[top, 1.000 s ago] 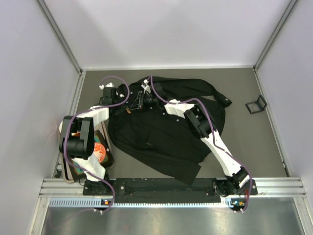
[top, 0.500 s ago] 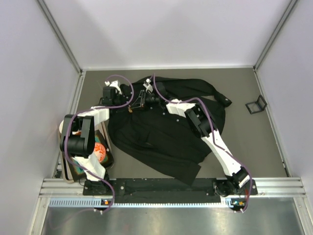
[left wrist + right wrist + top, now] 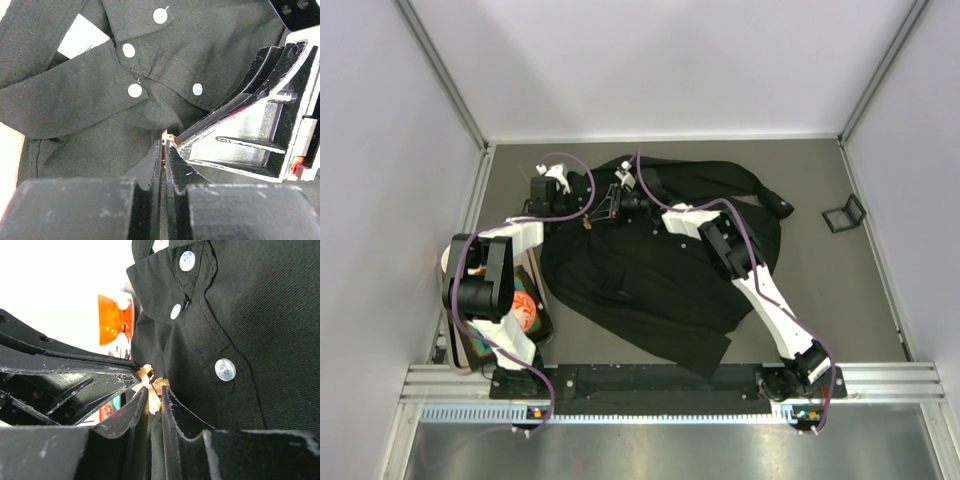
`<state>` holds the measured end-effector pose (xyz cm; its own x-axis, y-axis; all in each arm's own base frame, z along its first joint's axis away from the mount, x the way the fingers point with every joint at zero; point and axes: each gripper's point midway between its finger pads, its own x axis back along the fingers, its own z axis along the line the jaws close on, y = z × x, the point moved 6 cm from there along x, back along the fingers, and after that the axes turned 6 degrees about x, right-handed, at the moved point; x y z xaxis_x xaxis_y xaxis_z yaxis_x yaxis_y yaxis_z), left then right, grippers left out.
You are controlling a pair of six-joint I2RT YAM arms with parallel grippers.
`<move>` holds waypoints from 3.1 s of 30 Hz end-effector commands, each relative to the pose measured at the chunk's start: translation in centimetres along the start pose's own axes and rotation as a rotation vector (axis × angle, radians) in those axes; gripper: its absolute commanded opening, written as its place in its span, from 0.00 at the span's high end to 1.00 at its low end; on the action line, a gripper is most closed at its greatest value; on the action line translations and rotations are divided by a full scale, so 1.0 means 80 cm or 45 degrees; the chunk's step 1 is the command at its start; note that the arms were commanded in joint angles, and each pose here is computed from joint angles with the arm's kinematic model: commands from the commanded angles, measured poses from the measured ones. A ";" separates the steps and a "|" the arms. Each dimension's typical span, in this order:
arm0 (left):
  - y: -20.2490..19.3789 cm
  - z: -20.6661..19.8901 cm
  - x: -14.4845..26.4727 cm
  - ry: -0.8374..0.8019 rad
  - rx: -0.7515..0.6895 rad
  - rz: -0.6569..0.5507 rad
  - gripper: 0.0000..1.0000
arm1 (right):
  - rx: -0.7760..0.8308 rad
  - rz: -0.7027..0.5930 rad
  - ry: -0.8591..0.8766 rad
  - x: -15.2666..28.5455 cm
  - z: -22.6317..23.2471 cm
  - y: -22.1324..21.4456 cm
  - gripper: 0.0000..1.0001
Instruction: Remove the brooch from the garment
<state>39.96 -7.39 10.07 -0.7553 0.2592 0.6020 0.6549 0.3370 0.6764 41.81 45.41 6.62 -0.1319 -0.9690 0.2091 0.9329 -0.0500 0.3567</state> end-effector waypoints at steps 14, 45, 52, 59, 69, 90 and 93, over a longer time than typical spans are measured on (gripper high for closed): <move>0.017 -0.018 0.003 -0.092 -0.020 -0.093 1.00 | -0.091 -0.048 0.056 0.006 -0.014 0.000 0.85; 0.024 -0.025 0.001 -0.122 -0.008 -0.091 1.00 | 0.001 0.027 0.075 -0.006 -0.004 -0.016 1.00; 0.026 -0.018 0.005 -0.042 0.017 -0.097 1.00 | 0.028 -0.011 0.082 0.003 0.005 -0.013 1.00; 0.026 -0.019 0.005 -0.044 0.041 -0.081 1.00 | 0.021 -0.031 0.077 0.008 0.004 -0.012 1.00; 0.023 -0.012 0.004 0.071 0.091 0.031 1.00 | 0.114 -0.040 -0.032 0.022 0.012 -0.001 0.92; 0.004 0.009 -0.012 0.406 0.191 0.445 1.00 | 0.690 -0.084 -0.044 0.029 0.083 -0.002 0.61; 0.001 0.010 -0.011 0.420 0.191 0.477 1.00 | 0.780 -0.096 -0.115 0.023 0.084 -0.005 0.59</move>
<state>42.17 -7.35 10.37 -0.5143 0.1493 0.8445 0.8079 0.4148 0.4186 39.50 43.82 7.70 -0.1864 -0.9377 0.2932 0.7560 0.0537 0.6523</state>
